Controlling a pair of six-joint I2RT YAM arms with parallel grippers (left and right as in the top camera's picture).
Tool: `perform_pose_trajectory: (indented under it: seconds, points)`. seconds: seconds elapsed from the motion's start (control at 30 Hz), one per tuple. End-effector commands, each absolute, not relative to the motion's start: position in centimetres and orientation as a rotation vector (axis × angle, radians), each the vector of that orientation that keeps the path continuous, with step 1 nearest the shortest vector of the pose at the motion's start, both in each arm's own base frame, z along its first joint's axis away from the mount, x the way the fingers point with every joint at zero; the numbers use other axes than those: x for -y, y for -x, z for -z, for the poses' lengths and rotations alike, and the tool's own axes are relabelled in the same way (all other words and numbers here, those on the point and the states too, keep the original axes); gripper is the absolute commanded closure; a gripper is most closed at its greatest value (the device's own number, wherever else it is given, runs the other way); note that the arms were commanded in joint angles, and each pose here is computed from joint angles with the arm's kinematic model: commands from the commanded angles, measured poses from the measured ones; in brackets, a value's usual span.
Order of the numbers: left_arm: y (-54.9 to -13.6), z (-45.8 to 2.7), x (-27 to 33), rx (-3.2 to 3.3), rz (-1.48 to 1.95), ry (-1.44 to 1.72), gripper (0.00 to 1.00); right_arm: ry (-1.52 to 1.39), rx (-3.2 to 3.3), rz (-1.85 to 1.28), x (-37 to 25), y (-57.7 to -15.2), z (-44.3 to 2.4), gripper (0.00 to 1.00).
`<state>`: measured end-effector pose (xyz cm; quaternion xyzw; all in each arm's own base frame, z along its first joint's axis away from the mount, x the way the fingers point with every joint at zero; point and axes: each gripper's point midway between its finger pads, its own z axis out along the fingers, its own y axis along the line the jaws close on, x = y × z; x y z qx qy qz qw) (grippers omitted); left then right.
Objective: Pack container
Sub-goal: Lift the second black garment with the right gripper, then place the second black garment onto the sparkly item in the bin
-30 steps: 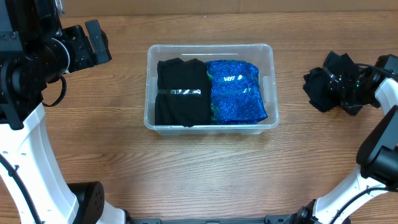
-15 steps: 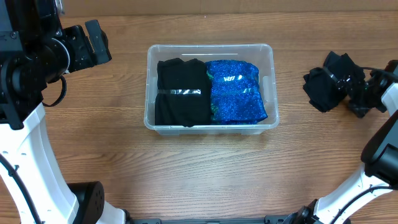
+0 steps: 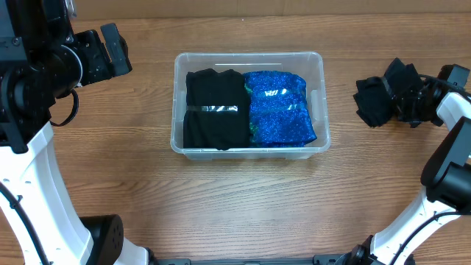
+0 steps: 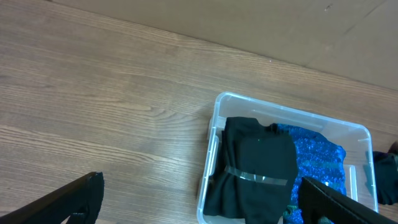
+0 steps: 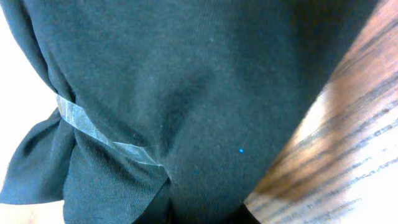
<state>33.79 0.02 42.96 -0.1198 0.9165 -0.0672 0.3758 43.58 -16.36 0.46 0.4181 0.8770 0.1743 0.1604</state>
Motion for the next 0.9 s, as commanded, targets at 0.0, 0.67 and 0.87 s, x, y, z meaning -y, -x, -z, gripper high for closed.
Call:
perform_pose_trajectory:
  seconds: [0.0, 0.67, 0.87]
  points:
    - [-33.8, -43.0, -0.2, -2.345, 0.162, 0.295, 0.0, -1.272, -2.586, -0.443, 16.1, -41.3, 0.3, 0.89]
    - [-33.8, -43.0, -0.2, -2.345, 0.161, 0.295, 0.0, 0.027, -2.319, -0.927, -11.7, -34.6, -31.1, 0.96]
    - [-33.8, -43.0, -0.2, -2.345, 0.162, 0.295, 0.0, 0.444, -2.315, -0.947, -19.9, -33.4, -28.3, 0.96]
